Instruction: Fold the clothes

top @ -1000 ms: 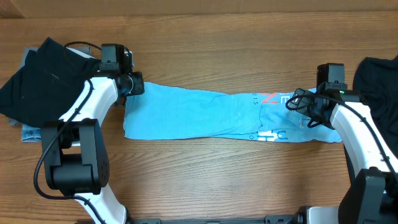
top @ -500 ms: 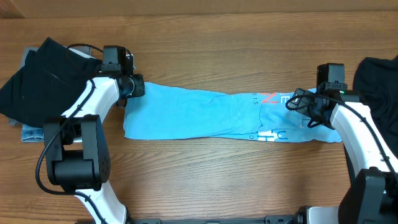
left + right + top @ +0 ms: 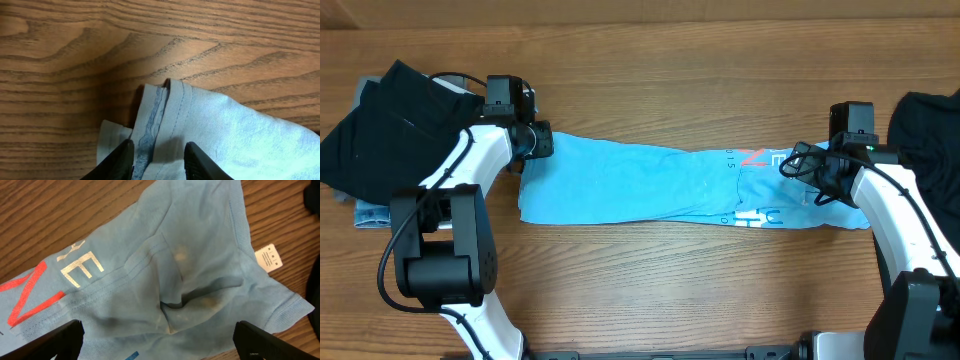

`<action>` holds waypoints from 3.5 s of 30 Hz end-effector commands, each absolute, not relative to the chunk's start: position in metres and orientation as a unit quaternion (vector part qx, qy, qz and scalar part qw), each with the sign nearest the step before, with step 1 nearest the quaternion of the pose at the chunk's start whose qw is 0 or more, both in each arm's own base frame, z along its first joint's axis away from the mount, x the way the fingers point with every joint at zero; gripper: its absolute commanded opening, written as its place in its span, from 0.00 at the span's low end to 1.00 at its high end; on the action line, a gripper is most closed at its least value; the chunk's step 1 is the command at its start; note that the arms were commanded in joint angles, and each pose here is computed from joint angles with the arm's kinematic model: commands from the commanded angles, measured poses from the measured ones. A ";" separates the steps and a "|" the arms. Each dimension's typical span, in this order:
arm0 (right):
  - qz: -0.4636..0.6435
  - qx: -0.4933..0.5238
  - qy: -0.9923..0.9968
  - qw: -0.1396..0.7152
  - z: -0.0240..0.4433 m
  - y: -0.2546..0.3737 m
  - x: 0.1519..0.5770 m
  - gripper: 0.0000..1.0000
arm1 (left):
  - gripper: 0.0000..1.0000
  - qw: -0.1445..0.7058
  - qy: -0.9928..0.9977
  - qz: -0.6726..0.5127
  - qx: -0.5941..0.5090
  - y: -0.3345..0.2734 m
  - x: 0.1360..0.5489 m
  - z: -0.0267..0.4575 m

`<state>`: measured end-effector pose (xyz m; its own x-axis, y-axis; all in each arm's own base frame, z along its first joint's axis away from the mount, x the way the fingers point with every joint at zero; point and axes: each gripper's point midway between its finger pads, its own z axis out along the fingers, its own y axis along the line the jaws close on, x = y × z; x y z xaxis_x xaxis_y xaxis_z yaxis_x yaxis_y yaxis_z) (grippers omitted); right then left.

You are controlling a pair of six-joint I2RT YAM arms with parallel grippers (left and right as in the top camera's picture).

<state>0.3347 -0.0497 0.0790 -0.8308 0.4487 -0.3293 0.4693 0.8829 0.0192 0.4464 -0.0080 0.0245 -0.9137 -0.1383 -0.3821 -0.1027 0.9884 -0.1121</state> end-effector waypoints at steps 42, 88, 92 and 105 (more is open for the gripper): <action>-0.035 0.240 0.955 0.168 0.080 -0.052 0.336 1.00 | 0.11 0.187 0.977 -0.090 -0.058 -0.022 0.437 0.007; -0.035 0.240 0.955 0.168 0.080 -0.052 0.336 1.00 | 0.39 0.182 0.983 -0.023 -0.026 -0.001 0.446 0.013; -0.035 0.240 0.955 0.168 0.080 -0.052 0.336 1.00 | 0.40 0.165 0.986 -0.024 -0.026 -0.002 0.443 -0.004; -0.035 0.240 0.955 0.168 0.080 -0.052 0.336 1.00 | 0.15 0.170 0.985 -0.025 -0.026 -0.002 0.449 -0.007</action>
